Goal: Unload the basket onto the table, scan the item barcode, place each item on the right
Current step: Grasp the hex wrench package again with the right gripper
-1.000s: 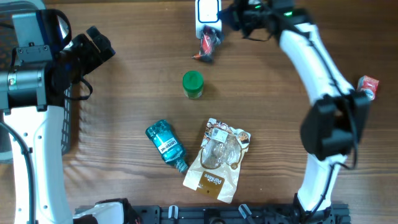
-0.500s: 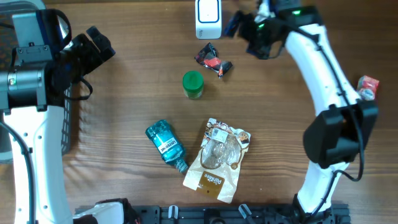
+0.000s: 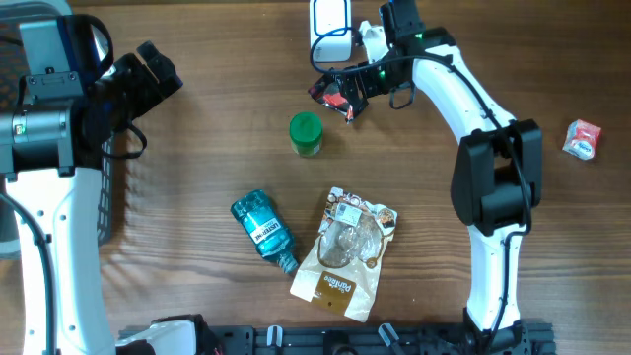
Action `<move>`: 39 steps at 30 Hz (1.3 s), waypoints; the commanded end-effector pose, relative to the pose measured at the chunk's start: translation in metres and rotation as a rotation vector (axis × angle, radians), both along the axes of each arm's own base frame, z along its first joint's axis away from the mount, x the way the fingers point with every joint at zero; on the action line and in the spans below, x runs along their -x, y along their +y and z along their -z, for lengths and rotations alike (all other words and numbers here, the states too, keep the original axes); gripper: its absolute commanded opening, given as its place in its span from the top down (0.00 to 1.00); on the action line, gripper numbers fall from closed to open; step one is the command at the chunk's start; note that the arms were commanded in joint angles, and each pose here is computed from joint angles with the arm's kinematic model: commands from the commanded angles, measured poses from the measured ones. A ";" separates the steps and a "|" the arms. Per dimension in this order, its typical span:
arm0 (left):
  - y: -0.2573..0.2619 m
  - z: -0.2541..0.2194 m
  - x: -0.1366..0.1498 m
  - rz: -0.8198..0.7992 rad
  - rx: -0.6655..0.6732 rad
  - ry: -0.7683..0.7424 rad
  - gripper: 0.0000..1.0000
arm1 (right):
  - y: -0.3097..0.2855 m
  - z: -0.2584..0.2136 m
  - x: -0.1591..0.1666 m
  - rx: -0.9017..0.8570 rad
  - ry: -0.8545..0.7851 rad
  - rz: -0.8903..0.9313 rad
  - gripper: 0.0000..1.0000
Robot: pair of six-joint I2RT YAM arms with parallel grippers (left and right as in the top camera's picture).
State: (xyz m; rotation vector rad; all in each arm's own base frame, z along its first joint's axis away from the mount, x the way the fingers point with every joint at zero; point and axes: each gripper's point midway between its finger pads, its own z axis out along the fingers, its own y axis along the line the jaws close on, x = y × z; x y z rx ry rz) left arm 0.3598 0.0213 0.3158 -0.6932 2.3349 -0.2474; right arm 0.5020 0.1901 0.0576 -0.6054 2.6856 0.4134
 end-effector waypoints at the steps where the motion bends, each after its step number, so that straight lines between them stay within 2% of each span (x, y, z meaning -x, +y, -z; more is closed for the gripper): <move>1: 0.004 -0.001 -0.001 -0.002 -0.016 -0.003 0.00 | 0.024 0.016 0.012 0.051 -0.026 -0.181 0.00; 5: 0.004 -0.001 -0.001 -0.002 -0.016 -0.003 0.00 | 0.045 0.036 0.019 0.133 -0.041 -0.238 0.00; 9: 0.004 -0.001 -0.001 -0.002 -0.016 -0.003 0.00 | 0.034 0.072 0.017 0.270 -0.028 -0.220 0.00; 14: 0.004 -0.001 -0.001 -0.002 -0.016 -0.003 0.00 | 0.019 0.091 0.014 0.355 -0.023 -0.202 0.02; 18: 0.004 -0.001 -0.001 -0.002 -0.016 -0.003 0.00 | 0.016 0.089 0.006 0.385 -0.060 -0.185 0.17; 22: 0.004 -0.001 -0.001 -0.002 -0.016 -0.003 0.00 | 0.018 0.087 0.000 0.367 -0.075 -0.141 0.52; 24: 0.004 -0.001 -0.001 -0.002 -0.016 -0.003 0.00 | 0.018 0.086 -0.001 0.357 -0.073 -0.114 0.61; 28: 0.004 -0.001 -0.001 -0.002 -0.016 -0.003 0.00 | 0.019 0.085 -0.003 0.336 -0.068 -0.050 0.74; 29: 0.004 -0.001 -0.001 -0.002 -0.016 -0.003 0.00 | 0.017 0.085 -0.001 0.329 -0.054 -0.012 0.83; 31: 0.004 -0.001 -0.001 -0.002 -0.016 -0.003 0.00 | 0.015 0.083 0.000 0.316 -0.030 0.044 0.89; 36: 0.004 -0.001 -0.001 -0.002 -0.016 -0.003 0.00 | 0.004 0.059 0.006 0.312 0.000 0.098 0.89; 39: 0.004 -0.001 -0.001 -0.002 -0.016 -0.003 0.00 | -0.022 0.027 0.016 0.313 0.047 0.210 0.90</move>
